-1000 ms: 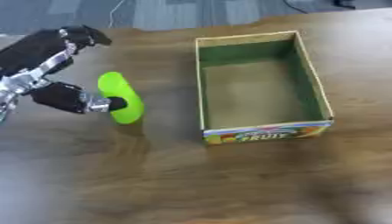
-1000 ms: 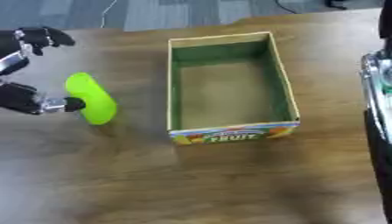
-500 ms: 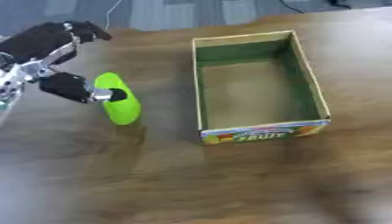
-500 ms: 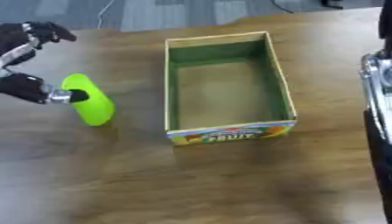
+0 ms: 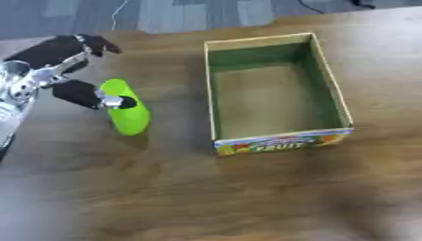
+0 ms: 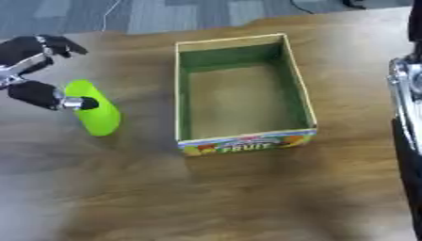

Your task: Pick up objects on the table and place them in the box.

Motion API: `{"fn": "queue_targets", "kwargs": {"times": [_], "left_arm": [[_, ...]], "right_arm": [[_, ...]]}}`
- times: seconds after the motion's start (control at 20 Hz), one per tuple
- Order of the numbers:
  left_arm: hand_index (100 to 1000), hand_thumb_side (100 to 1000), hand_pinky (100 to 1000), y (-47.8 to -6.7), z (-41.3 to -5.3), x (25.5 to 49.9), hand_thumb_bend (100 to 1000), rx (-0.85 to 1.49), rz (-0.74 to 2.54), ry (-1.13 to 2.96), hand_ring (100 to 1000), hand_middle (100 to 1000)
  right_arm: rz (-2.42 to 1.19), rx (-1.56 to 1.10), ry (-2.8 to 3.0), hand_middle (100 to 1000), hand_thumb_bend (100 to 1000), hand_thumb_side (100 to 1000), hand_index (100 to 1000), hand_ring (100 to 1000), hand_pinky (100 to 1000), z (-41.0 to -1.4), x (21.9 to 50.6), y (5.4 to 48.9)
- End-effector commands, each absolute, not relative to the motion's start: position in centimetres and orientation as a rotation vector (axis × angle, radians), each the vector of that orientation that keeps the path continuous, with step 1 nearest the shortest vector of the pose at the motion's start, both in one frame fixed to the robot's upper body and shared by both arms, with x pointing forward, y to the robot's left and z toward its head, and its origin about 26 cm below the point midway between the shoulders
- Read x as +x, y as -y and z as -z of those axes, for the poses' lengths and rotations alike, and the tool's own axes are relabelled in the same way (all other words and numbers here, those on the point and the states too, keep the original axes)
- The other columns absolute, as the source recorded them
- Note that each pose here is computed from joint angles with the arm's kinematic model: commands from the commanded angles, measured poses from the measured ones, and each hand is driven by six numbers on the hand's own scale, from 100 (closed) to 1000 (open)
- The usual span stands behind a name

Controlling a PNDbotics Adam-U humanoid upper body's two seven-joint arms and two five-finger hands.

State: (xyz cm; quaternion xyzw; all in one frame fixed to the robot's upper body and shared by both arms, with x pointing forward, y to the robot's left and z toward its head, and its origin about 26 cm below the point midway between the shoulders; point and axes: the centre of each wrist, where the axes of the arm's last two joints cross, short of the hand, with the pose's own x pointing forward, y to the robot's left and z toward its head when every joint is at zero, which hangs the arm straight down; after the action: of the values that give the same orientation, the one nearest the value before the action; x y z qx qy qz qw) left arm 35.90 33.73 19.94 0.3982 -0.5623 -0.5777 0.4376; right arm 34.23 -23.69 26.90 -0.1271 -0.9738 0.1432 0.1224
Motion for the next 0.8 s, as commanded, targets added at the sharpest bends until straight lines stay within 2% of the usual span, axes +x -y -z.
{"fn": "queue_targets", "kwargs": {"times": [0.05, 0.8], "left_arm": [[900, 730, 651, -34.0, -20.3, 36.5, 1000, 0.99, 1.439, 1.398, 806, 825], [896, 714, 655, -34.4, -18.2, 38.0, 1000, 0.924, 1.45, 1.334, 803, 821]], "right_arm": [[-0.434, -0.387, 2.865, 593, 100, 915, 660, 526, 100, -27.7, 34.0, 23.8], [-0.438, -0.38, 2.875, 592, 100, 914, 659, 525, 100, -27.9, 33.9, 23.6]]}}
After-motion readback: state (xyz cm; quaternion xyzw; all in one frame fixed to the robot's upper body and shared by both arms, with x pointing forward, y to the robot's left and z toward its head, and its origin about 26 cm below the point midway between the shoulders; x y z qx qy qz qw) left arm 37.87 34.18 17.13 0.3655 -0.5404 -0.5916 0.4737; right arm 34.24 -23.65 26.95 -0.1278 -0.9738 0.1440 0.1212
